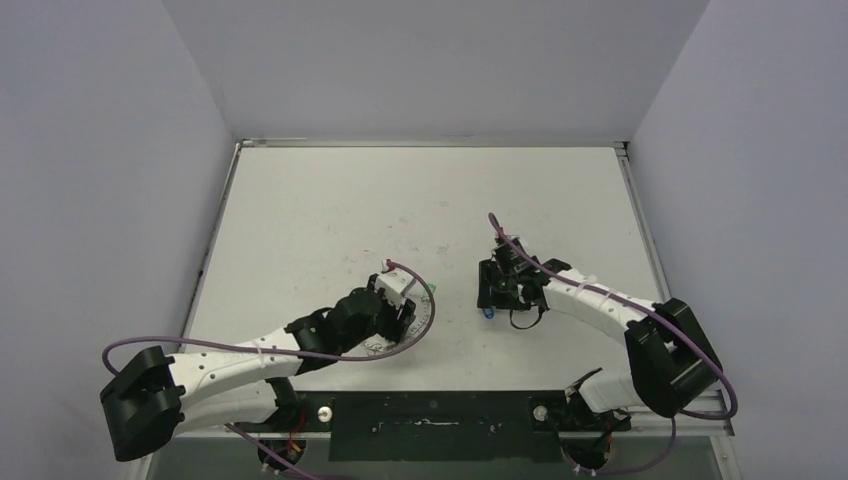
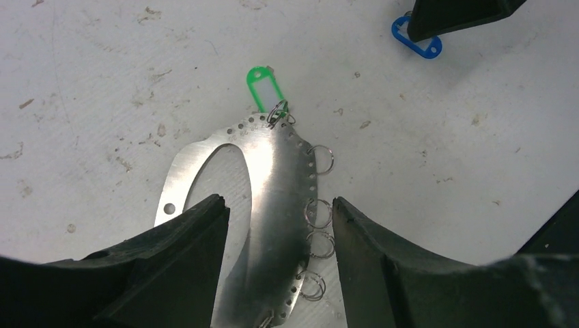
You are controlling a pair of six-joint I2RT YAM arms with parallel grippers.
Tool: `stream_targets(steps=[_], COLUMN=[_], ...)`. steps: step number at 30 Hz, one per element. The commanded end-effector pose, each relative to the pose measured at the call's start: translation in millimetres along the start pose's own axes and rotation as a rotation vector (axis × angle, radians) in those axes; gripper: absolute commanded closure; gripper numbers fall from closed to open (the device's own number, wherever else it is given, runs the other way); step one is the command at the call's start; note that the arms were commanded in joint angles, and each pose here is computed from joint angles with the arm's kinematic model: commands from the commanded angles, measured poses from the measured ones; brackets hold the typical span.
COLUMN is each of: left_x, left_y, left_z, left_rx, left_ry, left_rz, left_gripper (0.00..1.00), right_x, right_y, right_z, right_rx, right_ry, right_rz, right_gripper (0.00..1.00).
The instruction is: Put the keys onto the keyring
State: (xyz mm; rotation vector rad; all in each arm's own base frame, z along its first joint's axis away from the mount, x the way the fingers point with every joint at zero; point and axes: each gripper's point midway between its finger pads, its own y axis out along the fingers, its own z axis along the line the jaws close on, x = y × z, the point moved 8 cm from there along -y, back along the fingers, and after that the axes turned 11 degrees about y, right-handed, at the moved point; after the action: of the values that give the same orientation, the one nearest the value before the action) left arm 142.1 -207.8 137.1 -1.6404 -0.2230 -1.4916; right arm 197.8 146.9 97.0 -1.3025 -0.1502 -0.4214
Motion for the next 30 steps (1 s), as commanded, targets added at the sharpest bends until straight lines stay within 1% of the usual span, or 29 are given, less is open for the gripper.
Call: stream_targets(steps=[1, 8, 14, 19, 21, 23, 27, 30], left_x=[-6.2, -26.9, -36.1, -42.2, -38.7, -35.0, -28.2, -28.3], left_y=[-6.6, -9.4, -13.8, -20.6, -23.8, -26.4, -31.0, -33.2], left_z=[9.7, 24.9, 31.5, 32.0, 31.7, 31.4, 33.2, 33.8], left_rx=[-0.005, -0.010, 0.002, 0.008, -0.003, -0.013, -0.013, -0.010], left_ry=[-0.072, -0.216, -0.299, -0.345, -0.346, -0.346, -0.345, -0.333], left_rz=[0.019, 0.062, 0.074, 0.113, 0.100, 0.077, 0.023, 0.006], left_gripper=[0.45, 0.43, 0.42, 0.42, 0.42, 0.42, 0.42, 0.43], right_x=[14.6, 4.7, -10.1, -24.9, -29.9, -33.1, -38.2, -40.6], right_y=[-23.4, -23.2, -5.4, 14.9, 23.2, 27.1, 27.7, 26.5], right_z=[17.4, 50.7, 83.7, 106.5, 112.7, 117.8, 122.5, 123.8], right_rx=[0.101, 0.306, 0.412, 0.433, 0.434, 0.444, 0.453, 0.454], right_ry=[-0.014, 0.018, 0.027, 0.022, 0.018, 0.019, 0.014, 0.012], right_rz=[-0.093, -0.082, -0.026, 0.039, 0.063, 0.073, 0.077, 0.074], right_gripper=[0.37, 0.37, 0.43, 0.52, 0.56, 0.58, 0.60, 0.64])
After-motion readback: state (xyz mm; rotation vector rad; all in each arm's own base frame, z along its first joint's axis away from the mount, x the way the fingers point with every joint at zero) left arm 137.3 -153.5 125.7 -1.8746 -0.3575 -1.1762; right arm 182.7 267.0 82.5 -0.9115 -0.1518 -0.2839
